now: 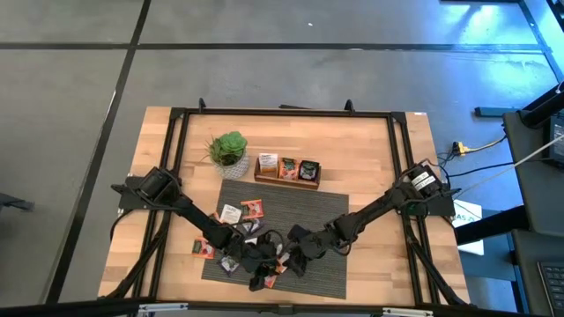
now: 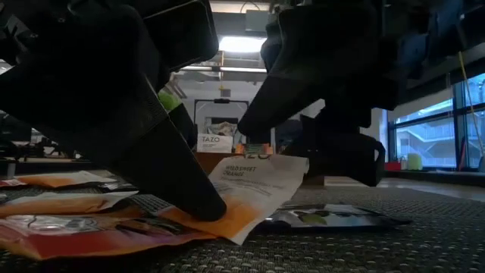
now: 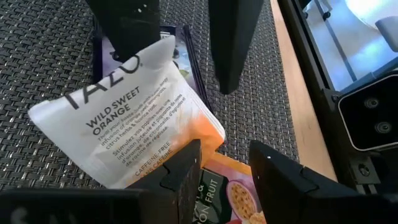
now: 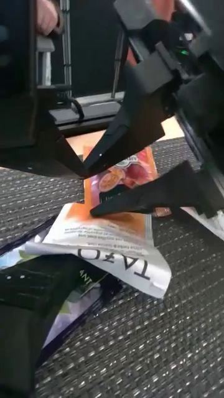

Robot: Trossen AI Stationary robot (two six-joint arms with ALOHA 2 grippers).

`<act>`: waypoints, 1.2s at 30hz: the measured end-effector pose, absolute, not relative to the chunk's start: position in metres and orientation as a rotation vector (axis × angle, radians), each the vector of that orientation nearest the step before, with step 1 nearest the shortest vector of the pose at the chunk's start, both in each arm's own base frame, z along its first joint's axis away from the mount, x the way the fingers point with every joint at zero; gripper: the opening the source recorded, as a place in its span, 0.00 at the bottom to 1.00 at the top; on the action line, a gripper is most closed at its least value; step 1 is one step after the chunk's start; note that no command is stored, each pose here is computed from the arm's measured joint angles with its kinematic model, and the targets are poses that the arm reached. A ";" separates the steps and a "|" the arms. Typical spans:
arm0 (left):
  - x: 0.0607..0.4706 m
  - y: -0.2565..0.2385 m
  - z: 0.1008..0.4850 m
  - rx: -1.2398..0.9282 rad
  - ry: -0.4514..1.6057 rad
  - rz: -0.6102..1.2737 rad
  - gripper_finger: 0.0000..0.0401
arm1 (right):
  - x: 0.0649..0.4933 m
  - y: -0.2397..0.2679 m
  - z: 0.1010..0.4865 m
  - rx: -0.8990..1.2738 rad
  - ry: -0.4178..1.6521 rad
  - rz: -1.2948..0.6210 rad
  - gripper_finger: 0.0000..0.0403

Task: Pick & Place Tea
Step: Put the white tea bag into the left section of the wooden organizer

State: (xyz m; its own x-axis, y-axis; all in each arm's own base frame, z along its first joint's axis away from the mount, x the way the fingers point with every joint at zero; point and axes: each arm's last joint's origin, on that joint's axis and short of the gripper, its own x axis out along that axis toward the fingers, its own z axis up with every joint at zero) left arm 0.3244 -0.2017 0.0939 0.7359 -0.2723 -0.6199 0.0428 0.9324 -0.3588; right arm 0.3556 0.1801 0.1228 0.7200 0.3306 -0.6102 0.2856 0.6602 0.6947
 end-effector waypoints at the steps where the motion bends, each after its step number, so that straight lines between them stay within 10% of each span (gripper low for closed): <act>1: 0.324 -0.202 0.094 -0.335 0.727 -0.177 0.34 | 0.356 0.179 0.123 0.874 0.793 0.030 0.49; 12: 0.325 -0.202 0.094 -0.379 0.724 -0.147 0.34 | 0.345 0.184 0.116 0.954 1.027 0.080 0.49; 36: 0.325 -0.201 0.094 -0.397 0.720 -0.136 0.34 | 0.348 0.178 0.115 0.819 0.840 -0.095 0.49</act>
State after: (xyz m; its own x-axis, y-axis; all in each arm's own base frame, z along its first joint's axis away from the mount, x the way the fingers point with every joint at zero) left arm 0.3248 -0.2015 0.0942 0.7466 -0.2557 -0.6142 -0.0140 0.9170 -0.3987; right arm 0.3484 0.1776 0.1151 0.6818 0.2317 -0.6939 0.3806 0.6978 0.6069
